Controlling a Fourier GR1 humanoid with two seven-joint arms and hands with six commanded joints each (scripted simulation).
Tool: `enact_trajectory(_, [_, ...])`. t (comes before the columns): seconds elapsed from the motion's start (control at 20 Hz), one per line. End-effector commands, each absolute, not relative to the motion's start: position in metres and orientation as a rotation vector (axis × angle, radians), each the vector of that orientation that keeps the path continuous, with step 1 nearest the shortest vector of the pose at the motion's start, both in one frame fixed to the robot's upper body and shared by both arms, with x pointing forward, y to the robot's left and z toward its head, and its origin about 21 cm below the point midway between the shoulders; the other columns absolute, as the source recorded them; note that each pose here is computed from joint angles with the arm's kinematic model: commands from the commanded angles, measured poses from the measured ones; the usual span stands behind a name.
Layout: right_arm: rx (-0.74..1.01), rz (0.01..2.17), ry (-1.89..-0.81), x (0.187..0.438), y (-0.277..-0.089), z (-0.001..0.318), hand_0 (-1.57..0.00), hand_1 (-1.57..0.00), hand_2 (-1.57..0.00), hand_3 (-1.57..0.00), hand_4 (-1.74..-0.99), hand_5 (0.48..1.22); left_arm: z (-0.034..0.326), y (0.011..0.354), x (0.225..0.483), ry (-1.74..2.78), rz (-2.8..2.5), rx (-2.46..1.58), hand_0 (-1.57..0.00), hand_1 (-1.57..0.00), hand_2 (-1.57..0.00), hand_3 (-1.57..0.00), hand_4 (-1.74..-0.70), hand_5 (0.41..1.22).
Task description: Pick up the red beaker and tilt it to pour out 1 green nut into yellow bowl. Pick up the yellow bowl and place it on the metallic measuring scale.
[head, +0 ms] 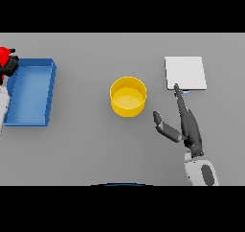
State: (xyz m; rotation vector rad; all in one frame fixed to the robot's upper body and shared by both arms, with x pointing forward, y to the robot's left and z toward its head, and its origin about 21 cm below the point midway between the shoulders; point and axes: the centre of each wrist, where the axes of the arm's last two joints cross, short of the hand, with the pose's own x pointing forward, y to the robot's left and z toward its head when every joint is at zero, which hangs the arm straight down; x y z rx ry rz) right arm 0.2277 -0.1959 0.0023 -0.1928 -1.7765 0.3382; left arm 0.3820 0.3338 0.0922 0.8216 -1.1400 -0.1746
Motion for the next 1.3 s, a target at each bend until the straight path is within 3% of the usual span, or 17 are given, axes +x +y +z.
enact_trajectory(0.0, [-0.207,0.336,-1.761,0.230,-0.197,0.004,0.00,0.00,0.00,0.00,-1.010,0.650,0.092,0.332,0.379,-1.126,-0.167,0.819,-1.57,-1.57,-1.57,-1.55,-1.74,1.123])
enact_trajectory(0.15, [-0.216,0.334,-1.755,0.230,-0.198,0.003,0.00,0.00,0.00,0.00,-1.017,0.638,0.081,0.332,0.368,-1.111,-0.209,0.845,-1.57,-1.57,-1.57,-1.56,-1.71,0.991])
enact_trajectory(0.2, [-0.212,0.339,-1.758,0.230,-0.196,0.002,0.00,0.00,0.00,0.00,-1.021,0.636,0.080,0.333,0.365,-1.099,-0.222,0.855,-1.57,-1.57,-1.57,-1.56,-1.65,0.941])
enact_trajectory(0.35, [-0.214,0.334,-1.764,0.226,-0.196,0.001,0.00,0.00,0.00,0.00,-1.012,0.634,0.081,0.330,0.356,-1.100,-0.263,0.855,-1.57,-1.54,-1.50,-1.47,-1.28,0.810])
enact_trajectory(0.45, [-0.209,0.328,-1.771,0.228,-0.196,0.003,0.00,0.00,0.00,0.00,-1.007,0.635,0.083,0.335,0.353,-1.094,-0.289,0.845,-1.39,-1.22,-1.21,-1.14,-1.07,0.749])
enact_trajectory(0.55, [-0.216,0.325,-1.764,0.231,-0.201,0.004,0.00,0.00,0.00,0.00,-1.004,0.635,0.079,0.333,0.351,-1.065,-0.296,0.831,-0.97,-0.80,-0.82,-0.77,-0.96,0.696])
enact_trajectory(0.65, [-0.202,0.325,-1.774,0.228,-0.198,0.003,0.00,0.00,0.00,0.00,-1.008,0.635,0.076,0.330,0.352,-1.049,-0.351,0.822,-0.62,-0.51,-0.52,-0.49,-0.89,0.666])
enact_trajectory(0.8, [-0.209,0.333,-1.774,0.228,-0.199,0.004,0.00,0.00,0.00,0.00,-1.009,0.639,0.073,0.337,0.352,-1.038,-0.419,0.836,-0.32,-0.26,-0.27,-0.25,-0.82,0.657])
enact_trajectory(1.05, [-0.246,0.384,-1.718,0.233,-0.200,0.005,0.00,0.00,0.00,0.00,-1.020,0.640,0.071,0.335,0.353,-1.080,-0.416,0.838,-0.10,-0.08,-0.09,-0.08,-0.78,0.651])
enact_trajectory(1.15, [-0.208,0.511,-1.721,0.243,-0.201,0.012,0.00,0.00,0.00,0.00,-1.005,0.669,0.070,0.331,0.353,-1.099,-0.426,0.842,-0.07,-0.05,-0.06,-0.05,-0.76,0.657])
enact_trajectory(1.25, [-0.258,0.744,-1.710,0.258,-0.208,0.027,0.00,0.00,0.00,0.00,-1.044,0.679,0.074,0.329,0.355,-1.111,-0.416,0.832,-0.04,-0.03,-0.03,-0.03,-0.75,0.661])
